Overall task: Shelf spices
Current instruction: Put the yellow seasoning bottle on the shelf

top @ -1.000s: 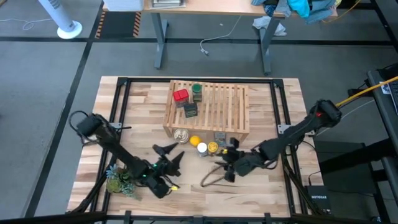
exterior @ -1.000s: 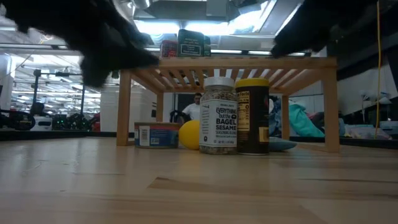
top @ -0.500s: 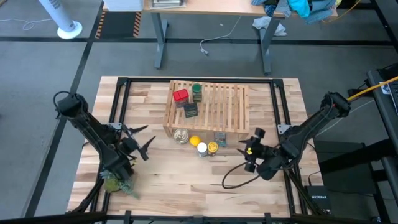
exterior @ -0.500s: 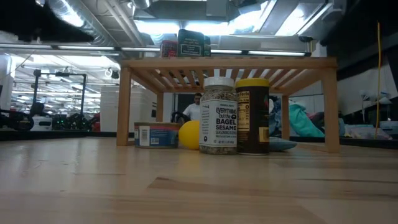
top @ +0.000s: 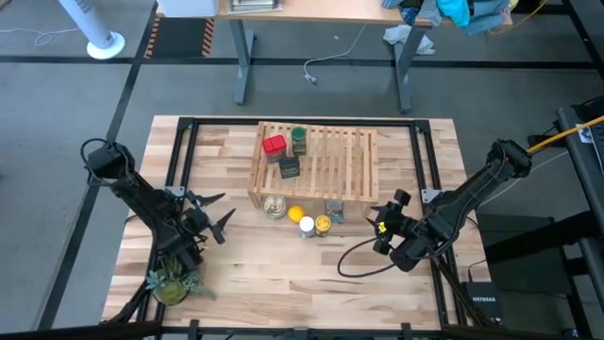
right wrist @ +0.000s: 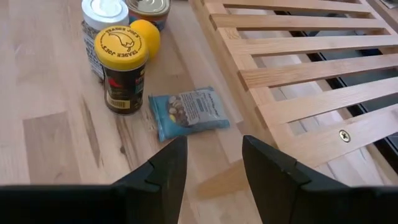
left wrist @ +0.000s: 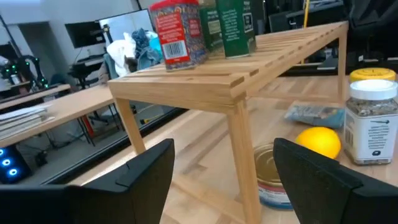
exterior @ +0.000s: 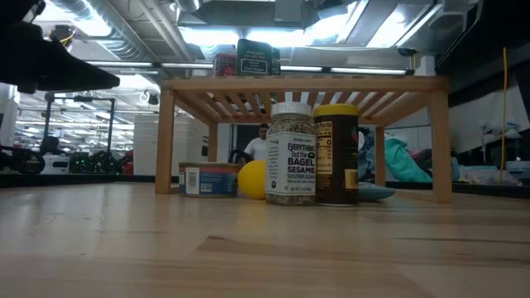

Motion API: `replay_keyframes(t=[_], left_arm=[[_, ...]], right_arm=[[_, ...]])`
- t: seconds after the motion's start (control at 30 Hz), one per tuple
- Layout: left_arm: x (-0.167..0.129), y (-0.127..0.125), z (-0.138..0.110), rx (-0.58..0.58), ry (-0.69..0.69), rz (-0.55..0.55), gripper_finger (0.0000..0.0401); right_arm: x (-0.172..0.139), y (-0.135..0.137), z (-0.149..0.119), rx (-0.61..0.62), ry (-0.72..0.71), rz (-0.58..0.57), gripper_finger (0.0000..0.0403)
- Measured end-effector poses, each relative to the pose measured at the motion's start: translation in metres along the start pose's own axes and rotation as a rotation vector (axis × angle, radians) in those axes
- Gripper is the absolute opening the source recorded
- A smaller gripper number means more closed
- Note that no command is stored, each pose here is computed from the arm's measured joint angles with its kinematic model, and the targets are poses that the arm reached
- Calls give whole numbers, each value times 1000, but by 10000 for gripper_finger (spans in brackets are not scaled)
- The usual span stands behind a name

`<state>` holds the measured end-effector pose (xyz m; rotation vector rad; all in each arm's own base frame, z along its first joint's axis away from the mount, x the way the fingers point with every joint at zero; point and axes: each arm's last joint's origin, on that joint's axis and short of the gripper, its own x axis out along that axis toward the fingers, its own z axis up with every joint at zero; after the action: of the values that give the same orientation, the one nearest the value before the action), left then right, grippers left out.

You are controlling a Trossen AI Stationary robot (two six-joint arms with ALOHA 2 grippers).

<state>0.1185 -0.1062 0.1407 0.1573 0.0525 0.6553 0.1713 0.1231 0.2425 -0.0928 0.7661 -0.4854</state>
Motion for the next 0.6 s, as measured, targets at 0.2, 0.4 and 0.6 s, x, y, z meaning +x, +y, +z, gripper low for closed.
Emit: replay_keyframes(t=[0.2,0.4,0.6], left_arm=[[3,1,0,59,4,20,266],[8,8,7,96,12,53,266],[15,21,20,121,24,104,266]], right_arm=[[0,0,0,1,-10,-7,160],[0,0,1,1,-28,-20,160],[0,-1,1,0,-41,-29,160]])
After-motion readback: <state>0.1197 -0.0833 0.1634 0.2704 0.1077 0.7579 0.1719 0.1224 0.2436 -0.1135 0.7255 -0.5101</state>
